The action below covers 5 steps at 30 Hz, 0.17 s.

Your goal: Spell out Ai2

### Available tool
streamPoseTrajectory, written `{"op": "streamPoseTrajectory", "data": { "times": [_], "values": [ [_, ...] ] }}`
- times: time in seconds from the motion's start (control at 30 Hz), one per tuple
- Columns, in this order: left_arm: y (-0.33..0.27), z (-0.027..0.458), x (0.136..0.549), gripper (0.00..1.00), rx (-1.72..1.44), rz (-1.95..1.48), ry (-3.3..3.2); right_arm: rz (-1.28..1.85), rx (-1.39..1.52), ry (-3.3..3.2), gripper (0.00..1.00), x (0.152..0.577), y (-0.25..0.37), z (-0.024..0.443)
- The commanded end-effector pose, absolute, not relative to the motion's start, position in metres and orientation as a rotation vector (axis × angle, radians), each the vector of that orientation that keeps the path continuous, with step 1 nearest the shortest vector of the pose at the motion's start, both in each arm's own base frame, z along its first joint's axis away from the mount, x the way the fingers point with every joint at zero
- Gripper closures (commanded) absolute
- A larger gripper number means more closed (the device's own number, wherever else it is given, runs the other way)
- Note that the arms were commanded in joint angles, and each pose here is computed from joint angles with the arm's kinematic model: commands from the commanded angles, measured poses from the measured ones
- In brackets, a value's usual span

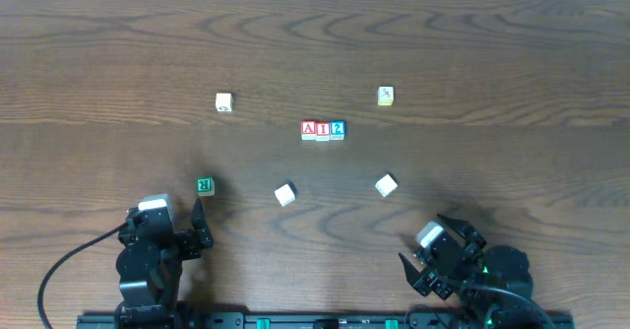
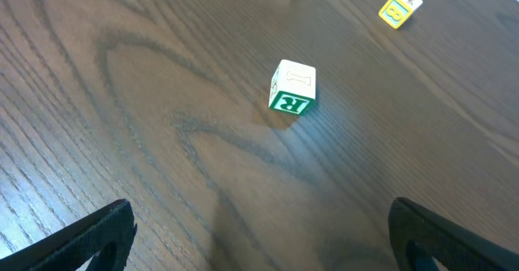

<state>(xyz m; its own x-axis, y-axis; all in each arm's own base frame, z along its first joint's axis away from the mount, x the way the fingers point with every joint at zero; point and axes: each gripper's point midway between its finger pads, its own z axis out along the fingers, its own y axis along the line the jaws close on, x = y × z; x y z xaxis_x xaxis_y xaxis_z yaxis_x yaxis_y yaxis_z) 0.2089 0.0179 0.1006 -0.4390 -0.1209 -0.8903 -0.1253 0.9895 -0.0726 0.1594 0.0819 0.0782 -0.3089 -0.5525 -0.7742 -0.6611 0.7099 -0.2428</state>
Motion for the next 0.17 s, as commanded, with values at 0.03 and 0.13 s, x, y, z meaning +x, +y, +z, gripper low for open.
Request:
{"op": "streamPoseTrajectory", "data": {
  "times": [0.03, 0.13],
  "values": [
    [0.0175, 0.0969, 0.2093, 0.05, -0.153, 0.016, 2.033, 0.162, -0.932, 1.995, 0.01, 0.1587, 0.0829, 0.0738],
    [0.0175, 0.0969, 0.2093, 0.05, -0.153, 0.016, 2.033, 0.162, -0.932, 1.995, 0.01, 0.1587, 0.0829, 0.0738]
  ]
}}
